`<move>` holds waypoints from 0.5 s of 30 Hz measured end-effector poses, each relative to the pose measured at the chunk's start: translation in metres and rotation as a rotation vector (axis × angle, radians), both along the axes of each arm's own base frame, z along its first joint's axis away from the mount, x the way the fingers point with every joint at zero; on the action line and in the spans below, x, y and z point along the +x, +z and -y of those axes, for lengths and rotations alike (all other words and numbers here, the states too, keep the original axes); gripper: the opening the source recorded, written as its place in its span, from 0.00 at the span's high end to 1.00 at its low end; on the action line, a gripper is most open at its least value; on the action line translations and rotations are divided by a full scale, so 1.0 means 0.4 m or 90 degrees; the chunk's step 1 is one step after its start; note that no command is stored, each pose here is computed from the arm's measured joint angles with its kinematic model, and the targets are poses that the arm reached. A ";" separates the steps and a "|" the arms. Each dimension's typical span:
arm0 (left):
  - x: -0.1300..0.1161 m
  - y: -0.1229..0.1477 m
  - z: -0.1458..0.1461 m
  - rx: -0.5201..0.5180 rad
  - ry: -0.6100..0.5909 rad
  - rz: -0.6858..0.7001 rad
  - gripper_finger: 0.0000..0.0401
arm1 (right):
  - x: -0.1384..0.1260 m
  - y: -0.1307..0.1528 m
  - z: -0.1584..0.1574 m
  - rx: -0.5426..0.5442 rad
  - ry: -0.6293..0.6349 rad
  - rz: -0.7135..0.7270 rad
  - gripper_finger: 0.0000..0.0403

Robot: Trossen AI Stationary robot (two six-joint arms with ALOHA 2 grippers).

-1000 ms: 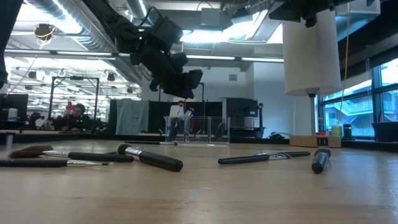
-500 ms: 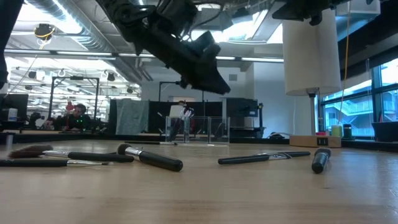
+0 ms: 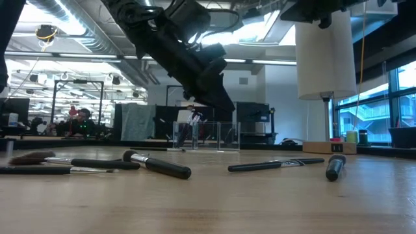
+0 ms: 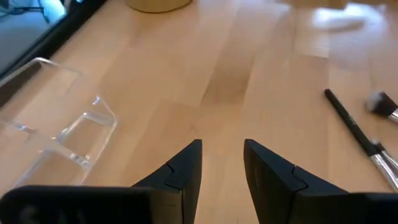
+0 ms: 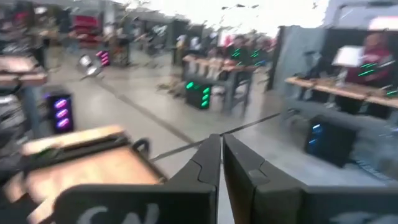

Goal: Pick & Place Makeup Brushes
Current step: Put the powder brush into the transparent organizer

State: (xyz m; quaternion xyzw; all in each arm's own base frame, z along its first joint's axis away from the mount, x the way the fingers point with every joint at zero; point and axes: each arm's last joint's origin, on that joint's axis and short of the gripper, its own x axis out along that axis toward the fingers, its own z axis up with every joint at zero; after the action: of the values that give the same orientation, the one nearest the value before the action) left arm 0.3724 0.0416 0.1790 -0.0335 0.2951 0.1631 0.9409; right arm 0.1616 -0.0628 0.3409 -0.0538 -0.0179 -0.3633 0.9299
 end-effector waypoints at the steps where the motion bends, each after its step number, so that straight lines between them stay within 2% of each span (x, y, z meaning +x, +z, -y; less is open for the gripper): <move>1: 0.000 0.001 -0.002 0.009 0.012 0.000 0.72 | 0.006 -0.006 0.000 0.007 0.017 -0.007 0.95; 4: -0.001 0.002 -0.007 0.032 0.046 0.001 0.72 | 0.023 -0.020 0.000 0.032 0.067 -0.019 0.95; 8: -0.002 0.001 -0.007 0.031 0.044 -0.001 0.72 | 0.035 -0.037 -0.004 0.086 0.134 -0.030 0.95; 15: -0.004 -0.001 -0.005 0.038 0.053 -0.010 0.72 | 0.042 -0.063 -0.029 0.252 0.267 -0.072 0.95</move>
State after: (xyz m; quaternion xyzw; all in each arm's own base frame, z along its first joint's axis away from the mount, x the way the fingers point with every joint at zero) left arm 0.3710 0.0434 0.1786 -0.0160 0.2961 0.2111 0.9314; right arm 0.1785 -0.0511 0.3159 0.1137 0.0943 -0.1561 0.9766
